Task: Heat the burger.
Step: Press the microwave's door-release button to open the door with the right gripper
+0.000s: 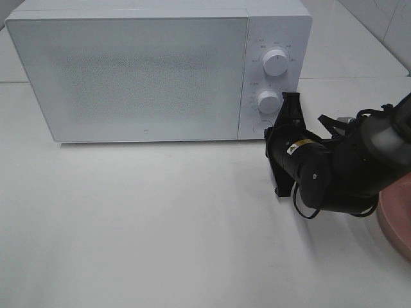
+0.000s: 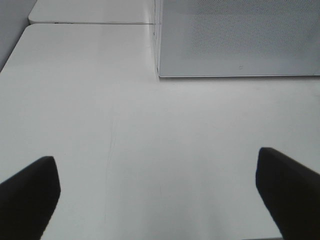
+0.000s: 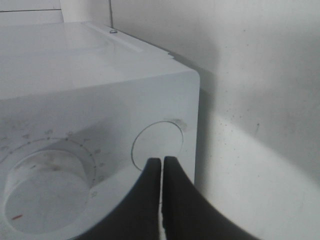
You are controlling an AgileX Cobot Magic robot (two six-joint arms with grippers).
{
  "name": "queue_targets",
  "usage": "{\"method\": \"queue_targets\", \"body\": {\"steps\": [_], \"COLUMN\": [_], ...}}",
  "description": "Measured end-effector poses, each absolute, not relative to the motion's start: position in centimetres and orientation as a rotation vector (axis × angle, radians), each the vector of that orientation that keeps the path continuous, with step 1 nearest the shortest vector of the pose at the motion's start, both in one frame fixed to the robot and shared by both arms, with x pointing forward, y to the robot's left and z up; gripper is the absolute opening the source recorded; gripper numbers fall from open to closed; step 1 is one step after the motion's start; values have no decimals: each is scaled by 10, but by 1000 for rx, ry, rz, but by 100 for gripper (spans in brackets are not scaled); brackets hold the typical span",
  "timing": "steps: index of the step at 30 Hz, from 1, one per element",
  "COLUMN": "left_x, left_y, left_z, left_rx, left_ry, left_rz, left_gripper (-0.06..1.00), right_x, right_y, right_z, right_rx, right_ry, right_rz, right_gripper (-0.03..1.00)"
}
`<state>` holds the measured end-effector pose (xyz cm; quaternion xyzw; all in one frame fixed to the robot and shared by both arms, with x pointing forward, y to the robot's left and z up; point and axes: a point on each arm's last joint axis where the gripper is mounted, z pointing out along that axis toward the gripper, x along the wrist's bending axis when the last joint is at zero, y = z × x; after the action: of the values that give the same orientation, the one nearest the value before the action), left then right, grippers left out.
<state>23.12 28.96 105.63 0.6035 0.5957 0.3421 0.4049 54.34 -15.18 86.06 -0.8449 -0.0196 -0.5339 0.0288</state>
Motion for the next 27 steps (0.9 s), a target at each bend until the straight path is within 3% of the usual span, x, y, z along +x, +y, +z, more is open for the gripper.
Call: {"method": "queue_targets", "body": {"steps": [27], "left_x": [231], "left_y": [289], "left_z": [1056], "left_rx": [1523], "left_ry": [1503], "left_rz": [862], "left_gripper": [99], "right_x": [575], "right_y": [-144], "right_z": [848], "right_rx": [-2630], "right_ry": [-61], "right_rz": [-1651], "right_gripper": [2]}}
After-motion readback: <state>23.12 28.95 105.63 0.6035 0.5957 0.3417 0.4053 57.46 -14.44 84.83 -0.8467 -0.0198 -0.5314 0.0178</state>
